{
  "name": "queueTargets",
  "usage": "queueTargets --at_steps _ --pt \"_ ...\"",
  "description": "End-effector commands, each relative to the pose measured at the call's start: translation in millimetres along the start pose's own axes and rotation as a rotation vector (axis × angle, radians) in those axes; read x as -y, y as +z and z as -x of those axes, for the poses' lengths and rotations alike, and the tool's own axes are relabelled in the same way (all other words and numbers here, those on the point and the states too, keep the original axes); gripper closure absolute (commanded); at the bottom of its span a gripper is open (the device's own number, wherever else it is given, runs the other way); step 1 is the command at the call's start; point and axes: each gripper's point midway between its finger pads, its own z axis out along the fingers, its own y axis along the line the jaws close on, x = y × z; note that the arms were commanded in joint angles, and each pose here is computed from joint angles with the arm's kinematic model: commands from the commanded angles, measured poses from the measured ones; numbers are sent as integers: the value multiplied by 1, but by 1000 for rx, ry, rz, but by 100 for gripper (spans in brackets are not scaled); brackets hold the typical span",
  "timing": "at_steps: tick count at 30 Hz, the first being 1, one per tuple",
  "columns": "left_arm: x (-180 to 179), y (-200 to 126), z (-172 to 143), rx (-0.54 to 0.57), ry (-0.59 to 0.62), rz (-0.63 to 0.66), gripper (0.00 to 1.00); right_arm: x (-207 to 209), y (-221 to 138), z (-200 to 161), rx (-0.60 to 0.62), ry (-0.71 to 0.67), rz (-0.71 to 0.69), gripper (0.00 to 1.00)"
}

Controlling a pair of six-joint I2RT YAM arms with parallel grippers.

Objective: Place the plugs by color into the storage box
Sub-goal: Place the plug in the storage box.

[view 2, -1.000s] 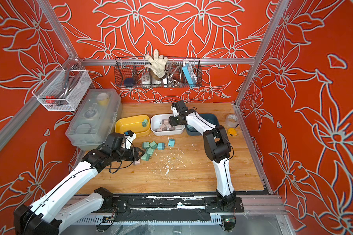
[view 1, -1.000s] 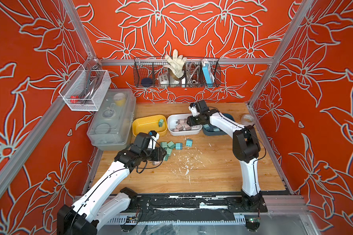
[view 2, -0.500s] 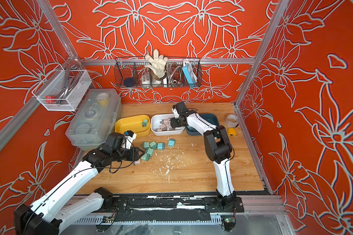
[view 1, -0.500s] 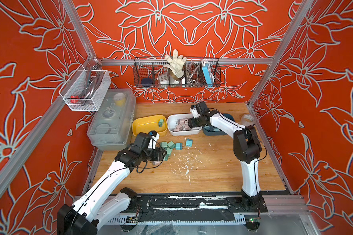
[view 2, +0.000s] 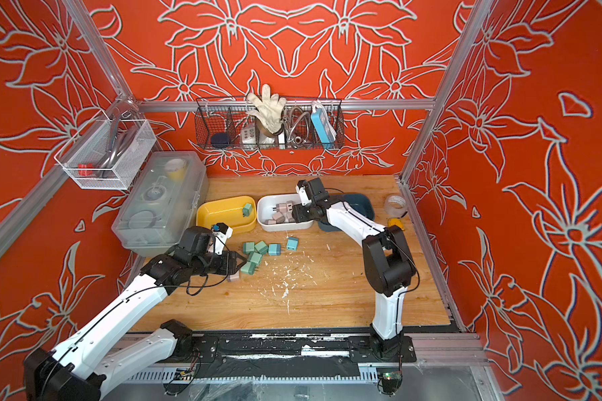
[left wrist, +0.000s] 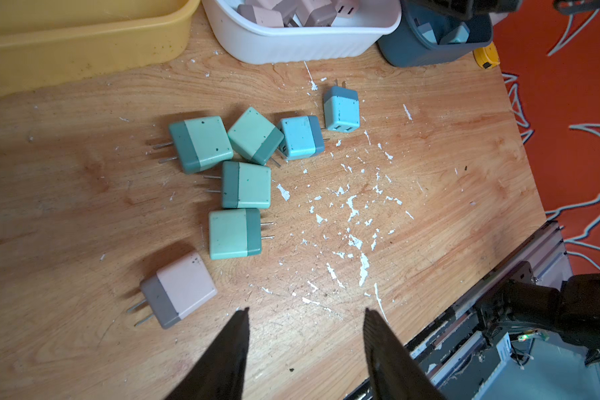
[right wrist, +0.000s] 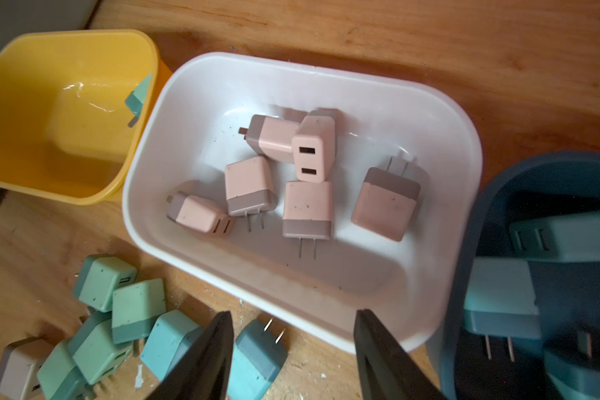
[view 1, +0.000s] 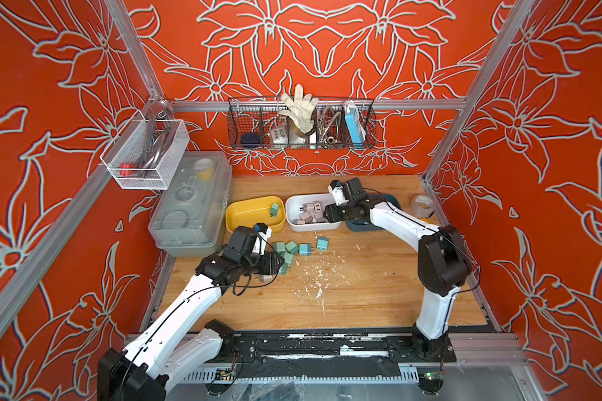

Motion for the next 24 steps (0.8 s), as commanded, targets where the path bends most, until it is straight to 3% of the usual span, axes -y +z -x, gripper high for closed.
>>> queueTargets --at_steps 1,11,24 --pt "-1 0 1 2 -7 0 46 -12 -18 9 80 9 27 40" --pt "-1 1 1 -3 -10 1 46 -41 -51 -9 135 -18 75 42" --pt "0 3 -2 -20 -16 -11 47 -94 -46 -52 82 -180 168 41"
